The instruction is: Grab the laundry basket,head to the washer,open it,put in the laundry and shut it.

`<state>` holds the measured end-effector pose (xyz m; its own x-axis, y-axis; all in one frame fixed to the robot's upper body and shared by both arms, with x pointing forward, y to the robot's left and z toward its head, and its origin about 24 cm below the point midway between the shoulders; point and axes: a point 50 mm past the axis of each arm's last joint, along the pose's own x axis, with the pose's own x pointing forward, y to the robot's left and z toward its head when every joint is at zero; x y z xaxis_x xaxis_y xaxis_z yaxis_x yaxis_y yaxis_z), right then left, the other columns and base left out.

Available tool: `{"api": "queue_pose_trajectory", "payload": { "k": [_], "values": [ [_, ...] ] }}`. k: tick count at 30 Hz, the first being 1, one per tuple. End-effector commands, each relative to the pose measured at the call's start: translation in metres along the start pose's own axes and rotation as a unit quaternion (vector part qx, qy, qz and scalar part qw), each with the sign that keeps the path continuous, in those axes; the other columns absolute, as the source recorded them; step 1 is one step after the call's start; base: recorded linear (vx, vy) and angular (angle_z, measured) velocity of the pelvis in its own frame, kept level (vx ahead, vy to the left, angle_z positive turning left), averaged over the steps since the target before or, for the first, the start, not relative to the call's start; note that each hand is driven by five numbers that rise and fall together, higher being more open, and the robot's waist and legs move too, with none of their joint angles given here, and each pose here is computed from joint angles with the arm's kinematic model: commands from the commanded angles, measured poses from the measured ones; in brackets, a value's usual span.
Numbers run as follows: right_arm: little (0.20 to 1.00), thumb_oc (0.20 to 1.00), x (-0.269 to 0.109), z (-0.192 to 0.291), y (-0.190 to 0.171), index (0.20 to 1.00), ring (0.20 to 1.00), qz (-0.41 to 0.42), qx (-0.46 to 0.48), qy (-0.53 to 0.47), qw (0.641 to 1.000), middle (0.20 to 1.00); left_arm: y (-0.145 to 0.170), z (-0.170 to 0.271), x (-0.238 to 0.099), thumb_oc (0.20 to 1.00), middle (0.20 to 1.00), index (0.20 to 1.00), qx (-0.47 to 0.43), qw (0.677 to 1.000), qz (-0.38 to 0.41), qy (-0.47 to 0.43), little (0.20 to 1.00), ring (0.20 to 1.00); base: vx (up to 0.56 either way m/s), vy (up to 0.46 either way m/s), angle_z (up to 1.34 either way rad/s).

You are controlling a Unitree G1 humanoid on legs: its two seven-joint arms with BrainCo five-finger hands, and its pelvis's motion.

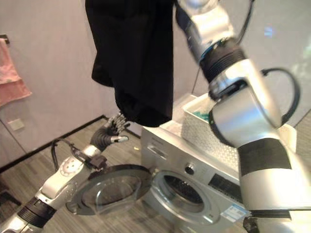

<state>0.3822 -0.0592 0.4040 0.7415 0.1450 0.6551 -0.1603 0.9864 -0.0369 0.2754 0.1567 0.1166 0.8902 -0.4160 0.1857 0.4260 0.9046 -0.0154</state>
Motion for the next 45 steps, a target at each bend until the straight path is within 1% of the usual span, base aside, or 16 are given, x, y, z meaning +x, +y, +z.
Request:
{"api": "queue_pose_trajectory", "payload": {
  "k": [1,3,6,7,14,22,28,30,31,34,37,41,42,43,44,45],
  "values": [
    [0.200,0.200,0.006,0.019,0.004,0.200,0.200,-0.012,0.067,-0.028,0.997,0.200,-0.005,0.046,0.016,1.000,1.000,1.000,-0.012,0.993,0.002,-0.121,1.000,1.000,-0.02,0.001,-0.20],
    [0.200,0.200,-0.005,-0.004,0.027,0.200,0.200,0.025,0.105,0.006,0.994,0.200,-0.010,0.065,0.026,1.000,1.000,1.000,-0.015,0.986,0.004,-0.166,1.000,1.000,-0.03,-0.001,-0.19],
    [0.200,0.200,-0.013,-0.015,0.039,0.200,0.200,0.046,0.124,0.023,0.991,0.200,-0.018,0.079,0.033,1.000,1.000,1.000,-0.026,0.980,-0.006,-0.197,1.000,1.000,-0.02,-0.008,-0.15],
    [0.200,0.200,-0.022,-0.024,0.051,0.200,0.200,0.068,0.141,0.036,0.987,0.200,-0.025,0.093,0.040,1.000,1.000,1.000,-0.031,0.974,-0.015,-0.225,1.000,1.000,-0.01,-0.011,-0.08],
    [0.200,0.200,-0.038,-0.021,0.083,0.200,0.200,0.116,0.193,0.033,0.974,0.200,-0.046,0.123,0.059,1.000,1.000,1.000,-0.037,0.959,-0.037,-0.279,1.000,1.000,-0.01,-0.004,-0.14],
    [0.200,0.200,-0.040,-0.003,0.100,0.200,0.200,0.142,0.246,0.014,0.959,0.200,-0.061,0.116,0.069,1.000,1.000,1.000,-0.056,0.963,-0.068,-0.253,1.000,1.000,0.00,-0.003,-0.03],
    [0.200,0.200,-0.043,0.006,0.116,0.200,0.200,0.163,0.272,0.005,0.948,0.200,-0.064,0.099,0.073,1.000,1.000,1.000,-0.030,0.974,-0.085,-0.210,1.000,1.000,0.01,-0.001,-0.02],
    [0.200,0.200,-0.046,0.007,0.118,0.200,0.200,0.167,0.293,0.006,0.941,0.200,-0.063,0.095,0.076,1.000,1.000,1.000,-0.020,0.976,-0.080,-0.202,1.000,1.000,0.00,0.000,0.00],
    [0.200,0.200,-0.052,0.005,0.123,0.200,0.200,0.174,0.333,0.013,0.927,0.200,-0.062,0.091,0.079,1.000,1.000,1.000,-0.017,0.979,-0.073,-0.192,1.000,1.000,0.00,0.000,0.00],
    [0.200,0.200,-0.072,0.017,0.136,0.200,0.200,0.228,0.364,-0.004,0.903,0.200,-0.061,0.079,0.087,1.000,1.000,1.000,-0.006,0.985,-0.057,-0.163,1.000,1.000,0.00,0.000,0.00],
    [0.200,0.200,-0.072,0.025,0.126,0.200,0.200,0.216,0.391,-0.024,0.894,0.200,-0.062,0.070,0.098,1.000,1.000,1.000,0.040,0.988,-0.050,-0.138,1.000,1.000,0.00,0.000,0.00],
    [0.200,0.200,-0.074,0.022,0.118,0.200,0.200,0.204,0.398,-0.025,0.894,0.200,-0.072,0.072,0.110,1.000,1.000,1.000,0.001,0.989,-0.043,-0.140,1.000,1.000,0.00,-0.010,0.03],
    [0.200,0.200,-0.073,0.019,0.114,0.200,0.200,0.195,0.397,-0.021,0.896,0.200,-0.077,0.075,0.113,1.000,1.000,1.000,-0.035,0.988,-0.040,-0.146,1.000,1.000,-0.01,-0.026,0.09],
    [0.200,0.200,-0.073,0.014,0.111,0.200,0.200,0.186,0.399,-0.015,0.898,0.200,-0.083,0.076,0.115,0.385,0.385,0.385,-0.070,0.986,-0.046,-0.146,0.385,0.385,-0.02,-0.032,0.08],
    [0.200,0.200,-0.073,0.010,0.107,0.200,0.200,0.180,0.394,-0.012,0.901,0.200,-0.085,0.080,0.114,0.200,0.200,0.200,-0.092,0.983,-0.043,-0.155,0.200,0.200,-0.03,-0.035,0.15],
    [0.200,0.200,-0.074,0.007,0.106,0.200,0.200,0.177,0.387,-0.006,0.905,0.200,-0.088,0.082,0.113,0.200,0.200,0.200,-0.130,0.977,-0.050,-0.160,0.200,0.200,-0.02,-0.030,0.22]
  ]
}}
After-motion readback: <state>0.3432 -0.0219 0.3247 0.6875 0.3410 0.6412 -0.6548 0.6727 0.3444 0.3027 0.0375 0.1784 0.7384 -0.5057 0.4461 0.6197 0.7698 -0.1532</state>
